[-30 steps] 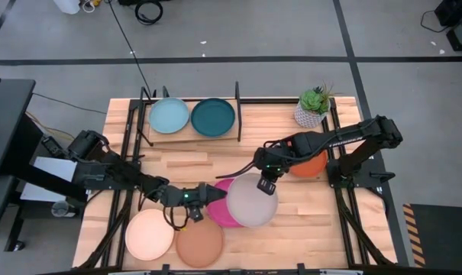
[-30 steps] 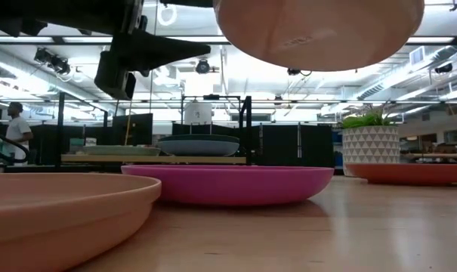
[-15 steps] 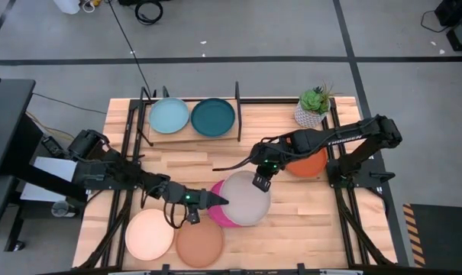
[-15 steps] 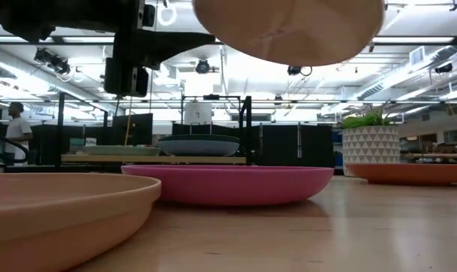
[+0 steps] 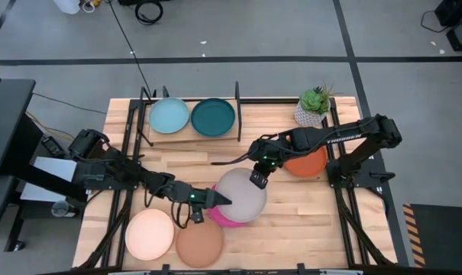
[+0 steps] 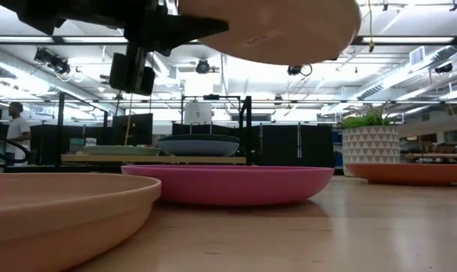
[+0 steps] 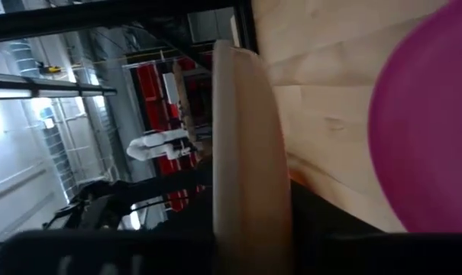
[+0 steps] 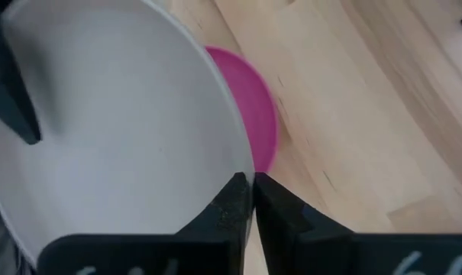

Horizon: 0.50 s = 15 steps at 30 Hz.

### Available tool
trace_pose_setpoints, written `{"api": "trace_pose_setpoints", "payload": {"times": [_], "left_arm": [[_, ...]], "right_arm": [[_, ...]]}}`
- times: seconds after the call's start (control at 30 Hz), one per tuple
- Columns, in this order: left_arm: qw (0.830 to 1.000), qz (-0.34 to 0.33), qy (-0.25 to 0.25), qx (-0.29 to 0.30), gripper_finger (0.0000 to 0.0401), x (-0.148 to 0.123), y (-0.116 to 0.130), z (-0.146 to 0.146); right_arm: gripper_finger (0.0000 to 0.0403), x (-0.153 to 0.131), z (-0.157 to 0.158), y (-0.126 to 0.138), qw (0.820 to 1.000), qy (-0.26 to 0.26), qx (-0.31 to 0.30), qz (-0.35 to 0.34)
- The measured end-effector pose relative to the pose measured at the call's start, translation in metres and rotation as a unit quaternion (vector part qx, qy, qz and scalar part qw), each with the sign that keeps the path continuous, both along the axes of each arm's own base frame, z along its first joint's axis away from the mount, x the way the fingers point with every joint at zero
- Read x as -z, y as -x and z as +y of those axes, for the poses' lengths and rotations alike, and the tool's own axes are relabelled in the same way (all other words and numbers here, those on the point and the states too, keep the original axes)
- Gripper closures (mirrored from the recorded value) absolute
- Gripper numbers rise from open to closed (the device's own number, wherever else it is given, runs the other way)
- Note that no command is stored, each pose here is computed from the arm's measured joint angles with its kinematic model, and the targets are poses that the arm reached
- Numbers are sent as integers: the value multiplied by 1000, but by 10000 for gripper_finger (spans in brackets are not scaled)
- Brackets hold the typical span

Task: Place and stack plates onto a shelf
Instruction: Stack the gray plate on top of the light blue plate on the shelf

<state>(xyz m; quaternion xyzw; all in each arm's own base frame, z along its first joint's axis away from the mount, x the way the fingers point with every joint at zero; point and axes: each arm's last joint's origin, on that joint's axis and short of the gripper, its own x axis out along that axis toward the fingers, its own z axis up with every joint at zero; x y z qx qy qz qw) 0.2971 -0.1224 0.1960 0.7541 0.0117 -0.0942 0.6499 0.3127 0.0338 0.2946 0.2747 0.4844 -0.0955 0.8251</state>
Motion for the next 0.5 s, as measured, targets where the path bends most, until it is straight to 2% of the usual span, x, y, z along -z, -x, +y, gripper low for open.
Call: {"api": "trace_pose_setpoints", "payload": {"times": [0.17, 0.37, 0.5], "left_arm": [[1000, 21, 9, -6, 345, 4, -1, 4], [998, 31, 43, -20, 345, 5, -3, 10], [997, 37, 65, -28, 344, 6, -3, 11]], "right_arm": [[338, -1, 0, -1, 1000, -4, -1, -8], [281, -3, -4, 0, 1000, -25, -6, -7], [243, -19, -11, 13, 999, -19, 3, -30]]}}
